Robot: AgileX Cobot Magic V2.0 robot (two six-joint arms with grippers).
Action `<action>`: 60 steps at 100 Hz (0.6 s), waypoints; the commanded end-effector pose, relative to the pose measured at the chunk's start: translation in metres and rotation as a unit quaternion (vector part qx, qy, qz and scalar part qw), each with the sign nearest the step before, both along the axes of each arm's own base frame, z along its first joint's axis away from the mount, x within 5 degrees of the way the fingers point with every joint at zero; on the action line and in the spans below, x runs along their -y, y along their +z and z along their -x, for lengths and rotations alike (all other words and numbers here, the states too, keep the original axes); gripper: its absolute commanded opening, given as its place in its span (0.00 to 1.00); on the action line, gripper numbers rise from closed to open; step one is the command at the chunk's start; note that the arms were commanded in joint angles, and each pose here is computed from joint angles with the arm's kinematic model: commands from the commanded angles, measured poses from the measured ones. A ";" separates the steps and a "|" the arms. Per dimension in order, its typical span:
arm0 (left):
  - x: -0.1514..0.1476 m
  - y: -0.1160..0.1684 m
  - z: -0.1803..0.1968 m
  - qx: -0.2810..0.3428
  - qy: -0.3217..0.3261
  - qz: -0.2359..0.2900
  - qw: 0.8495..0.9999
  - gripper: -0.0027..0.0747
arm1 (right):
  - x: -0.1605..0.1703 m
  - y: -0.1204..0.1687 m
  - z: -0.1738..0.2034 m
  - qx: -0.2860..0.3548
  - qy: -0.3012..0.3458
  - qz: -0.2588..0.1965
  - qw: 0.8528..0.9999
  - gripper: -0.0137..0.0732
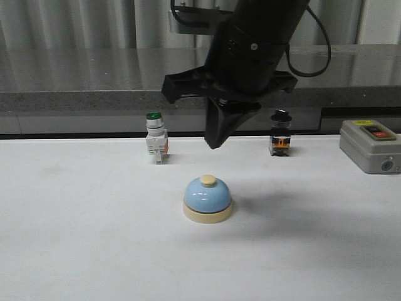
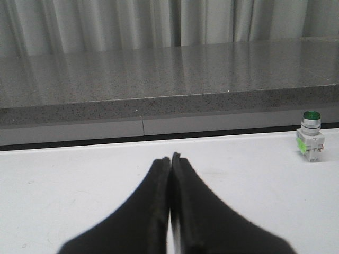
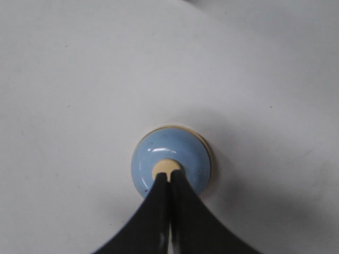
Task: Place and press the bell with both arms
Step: 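Move the closed right gripper above the bell's cream button, then press down on the bell button with the closed right gripper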
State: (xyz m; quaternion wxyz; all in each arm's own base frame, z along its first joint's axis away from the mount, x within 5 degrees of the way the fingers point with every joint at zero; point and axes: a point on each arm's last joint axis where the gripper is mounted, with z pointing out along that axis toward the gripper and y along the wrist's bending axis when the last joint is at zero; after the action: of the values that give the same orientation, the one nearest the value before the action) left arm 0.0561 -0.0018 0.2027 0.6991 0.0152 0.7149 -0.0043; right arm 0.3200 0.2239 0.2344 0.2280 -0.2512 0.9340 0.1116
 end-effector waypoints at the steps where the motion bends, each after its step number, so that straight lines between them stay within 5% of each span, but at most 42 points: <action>1: -0.001 -0.004 0.001 0.037 0.003 0.006 0.999 0.01 | -0.002 0.024 -0.003 0.044 0.003 -0.026 0.999 0.09; 60: -0.001 -0.004 0.001 0.037 0.003 0.006 0.999 0.01 | -0.006 0.002 -0.010 0.024 0.003 -0.012 1.000 0.09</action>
State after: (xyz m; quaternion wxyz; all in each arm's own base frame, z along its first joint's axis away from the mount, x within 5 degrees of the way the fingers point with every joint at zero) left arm 0.0561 -0.0018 0.2027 0.6991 0.0152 0.7149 -0.0043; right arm 0.3266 0.2283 0.2077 0.1993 -0.2521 0.9415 0.1015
